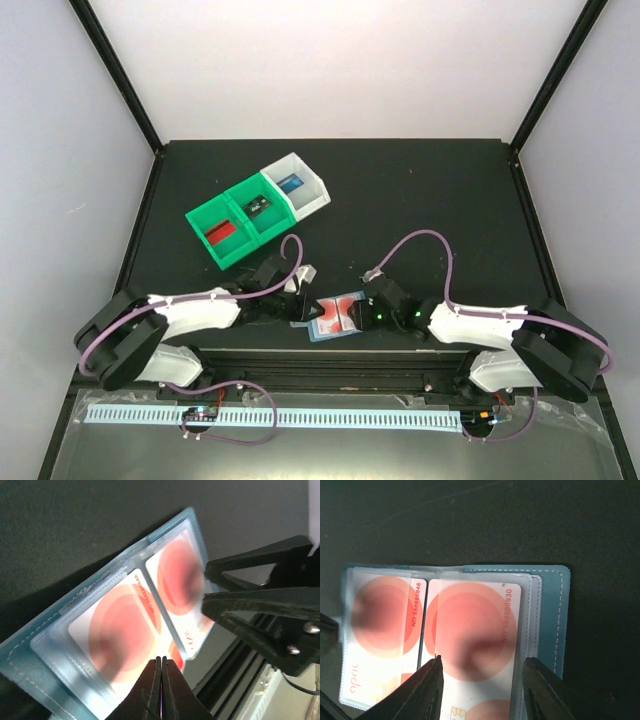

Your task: Take the credit cards out of the card holder

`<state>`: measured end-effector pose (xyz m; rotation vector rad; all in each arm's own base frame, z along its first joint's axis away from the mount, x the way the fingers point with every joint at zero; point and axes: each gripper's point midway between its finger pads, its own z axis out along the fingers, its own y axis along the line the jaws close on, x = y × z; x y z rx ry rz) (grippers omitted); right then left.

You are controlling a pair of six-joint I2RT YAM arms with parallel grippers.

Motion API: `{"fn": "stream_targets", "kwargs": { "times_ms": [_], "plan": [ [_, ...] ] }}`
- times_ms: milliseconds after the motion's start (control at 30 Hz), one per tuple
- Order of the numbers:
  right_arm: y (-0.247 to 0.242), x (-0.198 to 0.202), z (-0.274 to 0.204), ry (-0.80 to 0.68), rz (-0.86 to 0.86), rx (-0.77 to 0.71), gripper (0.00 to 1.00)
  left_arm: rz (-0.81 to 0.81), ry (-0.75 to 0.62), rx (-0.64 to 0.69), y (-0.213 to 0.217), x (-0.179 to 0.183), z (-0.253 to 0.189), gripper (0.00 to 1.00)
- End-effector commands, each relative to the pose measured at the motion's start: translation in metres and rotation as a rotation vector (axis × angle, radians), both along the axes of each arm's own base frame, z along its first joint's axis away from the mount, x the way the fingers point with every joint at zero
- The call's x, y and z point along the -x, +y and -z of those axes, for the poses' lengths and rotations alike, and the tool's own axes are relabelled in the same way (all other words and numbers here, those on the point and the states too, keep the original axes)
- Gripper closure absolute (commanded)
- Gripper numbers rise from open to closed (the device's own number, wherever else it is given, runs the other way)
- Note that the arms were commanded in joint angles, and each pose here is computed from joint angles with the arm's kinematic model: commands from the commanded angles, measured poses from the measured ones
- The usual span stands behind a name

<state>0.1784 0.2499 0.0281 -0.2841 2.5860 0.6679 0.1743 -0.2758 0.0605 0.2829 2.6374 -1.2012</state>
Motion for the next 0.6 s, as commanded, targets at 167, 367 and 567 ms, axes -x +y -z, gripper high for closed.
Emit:
{"fn": "stream_targets", "kwargs": {
  "times_ms": [167,367,567],
  "plan": [
    [0.000,0.002,0.008,0.033,0.024,-0.057,0.50,0.005,0.018,-0.044,-0.004,-0.001,0.030,0.98],
    [0.009,0.004,0.000,0.051,-0.001,-0.169,0.50,-0.004,0.029,-0.069,0.002,0.002,0.042,0.98],
    [0.021,0.006,-0.017,0.050,-0.036,-0.248,0.50,-0.001,0.032,-0.084,0.003,0.002,0.047,0.98]
  ]
}}
